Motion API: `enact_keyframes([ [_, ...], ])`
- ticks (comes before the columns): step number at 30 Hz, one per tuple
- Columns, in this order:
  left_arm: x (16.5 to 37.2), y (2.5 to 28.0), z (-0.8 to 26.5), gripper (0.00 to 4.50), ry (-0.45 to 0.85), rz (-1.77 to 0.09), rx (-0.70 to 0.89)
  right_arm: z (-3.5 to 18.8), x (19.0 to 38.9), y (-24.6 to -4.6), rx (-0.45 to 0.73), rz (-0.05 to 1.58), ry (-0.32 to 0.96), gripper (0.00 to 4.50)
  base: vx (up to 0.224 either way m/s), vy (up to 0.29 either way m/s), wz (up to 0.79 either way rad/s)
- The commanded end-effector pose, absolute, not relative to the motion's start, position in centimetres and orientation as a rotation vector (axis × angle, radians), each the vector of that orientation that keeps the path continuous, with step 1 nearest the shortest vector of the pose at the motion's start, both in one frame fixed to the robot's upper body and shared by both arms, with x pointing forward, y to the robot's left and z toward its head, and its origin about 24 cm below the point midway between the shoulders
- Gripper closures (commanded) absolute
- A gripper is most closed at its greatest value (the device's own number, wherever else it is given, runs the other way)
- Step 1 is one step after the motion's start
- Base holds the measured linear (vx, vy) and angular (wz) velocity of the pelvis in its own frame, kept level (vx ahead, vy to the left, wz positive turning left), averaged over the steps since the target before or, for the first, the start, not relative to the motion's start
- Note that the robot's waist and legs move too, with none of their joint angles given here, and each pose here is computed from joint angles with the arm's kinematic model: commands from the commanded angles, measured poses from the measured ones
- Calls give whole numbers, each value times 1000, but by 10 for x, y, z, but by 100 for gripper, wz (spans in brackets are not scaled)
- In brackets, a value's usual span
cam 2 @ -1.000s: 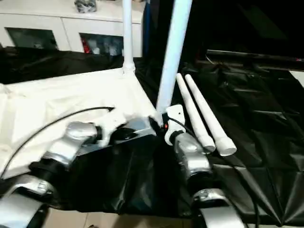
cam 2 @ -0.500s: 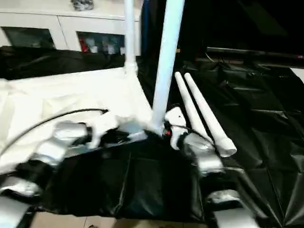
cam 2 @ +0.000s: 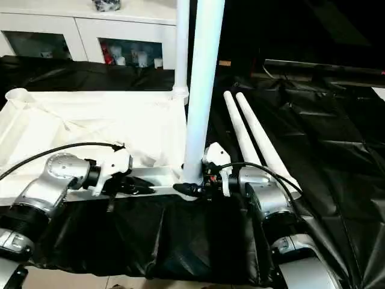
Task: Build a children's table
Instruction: Rotate leg to tighten
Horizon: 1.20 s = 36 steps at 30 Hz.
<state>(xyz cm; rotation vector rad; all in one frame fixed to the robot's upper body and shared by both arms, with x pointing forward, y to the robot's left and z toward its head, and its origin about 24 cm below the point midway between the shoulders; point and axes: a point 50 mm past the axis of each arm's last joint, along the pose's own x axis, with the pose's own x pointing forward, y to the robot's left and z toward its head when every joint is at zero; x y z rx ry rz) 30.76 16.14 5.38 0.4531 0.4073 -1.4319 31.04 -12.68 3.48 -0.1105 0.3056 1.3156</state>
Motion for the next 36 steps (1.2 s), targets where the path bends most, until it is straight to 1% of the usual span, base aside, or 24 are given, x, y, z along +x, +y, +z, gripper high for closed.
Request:
enact_keyframes([
  [1, 305, 156, 54, 450, 401, -1482, 445, 35, 309, -121, -119, 1355, 338, 162, 0, 0, 0],
  [5, 308, 155, 52, 450, 401, -1423, 419, 30, 308, -117, -48, 1295, 340, 175, 0, 0, 0],
  [6, 309, 153, 51, 450, 402, -1398, 416, 28, 309, -116, -41, 1248, 335, 175, 0, 0, 0],
  [7, 314, 149, 49, 450, 399, -1333, 413, 22, 311, -113, -32, 1145, 331, 176, 0, 0, 0],
  [8, 315, 148, 49, 450, 398, -1324, 413, 22, 311, -112, -31, 1132, 331, 176, 0, 0, 0],
  [9, 321, 139, 48, 450, 383, -1238, 393, 14, 316, -108, 1, 967, 334, 176, 0, 0, 0],
  [10, 325, 132, 47, 450, 372, -1186, 380, 11, 319, -104, 47, 860, 336, 176, 0, 0, 0],
  [12, 328, 121, 46, 450, 362, -1146, 361, 7, 323, -100, 98, 733, 346, 176, 0, 0, 0],
  [13, 328, 116, 45, 450, 359, -1139, 358, 5, 324, -97, 109, 693, 351, 176, 0, 0, 0],
  [14, 331, 103, 44, 450, 353, -1089, 342, 3, 325, -88, 107, 636, 353, 176, 0, 0, 0],
  [17, 333, 94, 44, 450, 346, -1063, 338, 1, 325, -80, 106, 603, 357, 176, 0, 0, 0],
  [18, 335, 86, 44, 450, 340, -1025, 342, 0, 325, -72, 107, 572, 361, 176, 0, 0, 0],
  [21, 336, 74, 46, 450, 321, -1001, 318, 3, 326, -61, 118, 565, 340, 176, 0, 0, 0],
  [22, 335, 74, 45, 450, 317, -1009, 329, 6, 327, -63, 100, 572, 317, 141, 0, 0, 0],
  [23, 335, 74, 45, 450, 315, -1015, 339, 7, 327, -64, 85, 576, 302, 141, 0, 0, 0],
  [24, 335, 74, 45, 450, 315, -1015, 339, 7, 327, -64, 85, 576, 302, 120, 0, 0, 0],
  [25, 333, 78, 44, 450, 315, -1034, 360, 11, 330, -74, 68, 582, 276, 104, 0, 0, 0],
  [26, 333, 78, 44, 450, 315, -1034, 360, 11, 330, -74, 68, 582, 276, 97, 0, 0, 0],
  [29, 329, 89, 43, 450, 313, -1087, 374, 16, 333, -88, 21, 649, 246, 69, 0, 0, 0],
  [32, 328, 91, 43, 450, 316, -1101, 375, 17, 333, -91, 7, 668, 240, 42, 0, 0, 0],
  [33, 327, 94, 43, 450, 318, -1115, 378, 18, 332, -93, -6, 696, 237, 33, 0, 0, 0],
  [34, 324, 102, 45, 450, 321, -1156, 382, 20, 329, -98, -15, 797, 241, 33, 0, 0, 0],
  [35, 324, 102, 45, 450, 321, -1156, 382, 20, 329, -98, -15, 797, 241, 33, 0, 0, 0],
  [36, 321, 111, 46, 450, 327, -1198, 384, 22, 324, -102, -25, 893, 244, 33, 0, 0, 0],
])
